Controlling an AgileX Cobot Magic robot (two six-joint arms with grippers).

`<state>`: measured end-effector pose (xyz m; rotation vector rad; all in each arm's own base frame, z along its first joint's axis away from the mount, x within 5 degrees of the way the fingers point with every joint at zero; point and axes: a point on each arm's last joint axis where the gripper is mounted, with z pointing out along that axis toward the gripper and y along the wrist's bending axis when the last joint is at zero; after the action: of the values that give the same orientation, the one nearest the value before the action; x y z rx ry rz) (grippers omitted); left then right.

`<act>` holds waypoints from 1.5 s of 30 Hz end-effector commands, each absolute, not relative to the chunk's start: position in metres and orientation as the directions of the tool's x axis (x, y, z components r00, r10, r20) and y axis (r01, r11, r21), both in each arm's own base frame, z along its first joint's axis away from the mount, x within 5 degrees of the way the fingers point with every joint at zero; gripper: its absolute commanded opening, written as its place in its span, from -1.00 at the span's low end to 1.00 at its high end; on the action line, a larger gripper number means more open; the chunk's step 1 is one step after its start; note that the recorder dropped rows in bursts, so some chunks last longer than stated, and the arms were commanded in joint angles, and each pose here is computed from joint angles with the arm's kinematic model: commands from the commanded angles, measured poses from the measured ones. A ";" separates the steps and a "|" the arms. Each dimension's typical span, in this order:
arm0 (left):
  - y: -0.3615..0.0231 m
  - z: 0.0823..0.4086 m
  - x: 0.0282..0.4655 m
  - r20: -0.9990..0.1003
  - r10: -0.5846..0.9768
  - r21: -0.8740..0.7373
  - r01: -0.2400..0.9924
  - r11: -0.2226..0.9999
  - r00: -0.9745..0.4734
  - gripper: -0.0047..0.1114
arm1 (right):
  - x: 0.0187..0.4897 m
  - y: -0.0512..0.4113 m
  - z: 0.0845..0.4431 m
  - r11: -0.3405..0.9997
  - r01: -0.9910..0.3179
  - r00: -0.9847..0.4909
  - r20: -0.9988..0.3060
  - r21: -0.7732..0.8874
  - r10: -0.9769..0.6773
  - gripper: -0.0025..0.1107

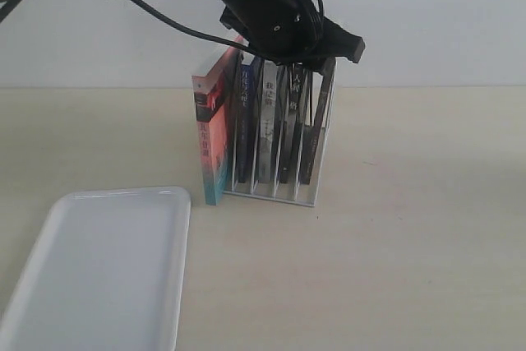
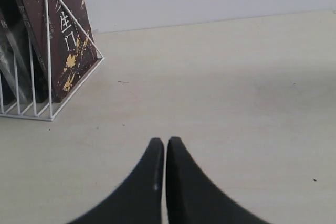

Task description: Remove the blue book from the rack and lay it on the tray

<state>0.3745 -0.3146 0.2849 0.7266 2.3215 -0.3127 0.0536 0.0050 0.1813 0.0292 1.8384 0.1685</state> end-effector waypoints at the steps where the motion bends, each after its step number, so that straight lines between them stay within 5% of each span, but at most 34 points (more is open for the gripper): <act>1: -0.314 0.280 0.377 -0.664 0.422 -0.002 0.565 0.825 -0.618 -0.02 | 0.054 0.005 0.183 0.990 -0.071 -0.253 -0.962 0.121 0.100 -0.93; 45: -0.313 0.280 0.375 -0.643 0.428 -0.004 0.562 0.827 -0.635 -0.22 | 0.054 0.005 0.183 0.990 -0.071 -0.253 -0.962 0.121 0.100 -0.93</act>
<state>0.3733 -0.3107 0.2814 0.7298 2.3683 -0.2629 0.0536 0.0050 0.1813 0.0292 1.8384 0.1685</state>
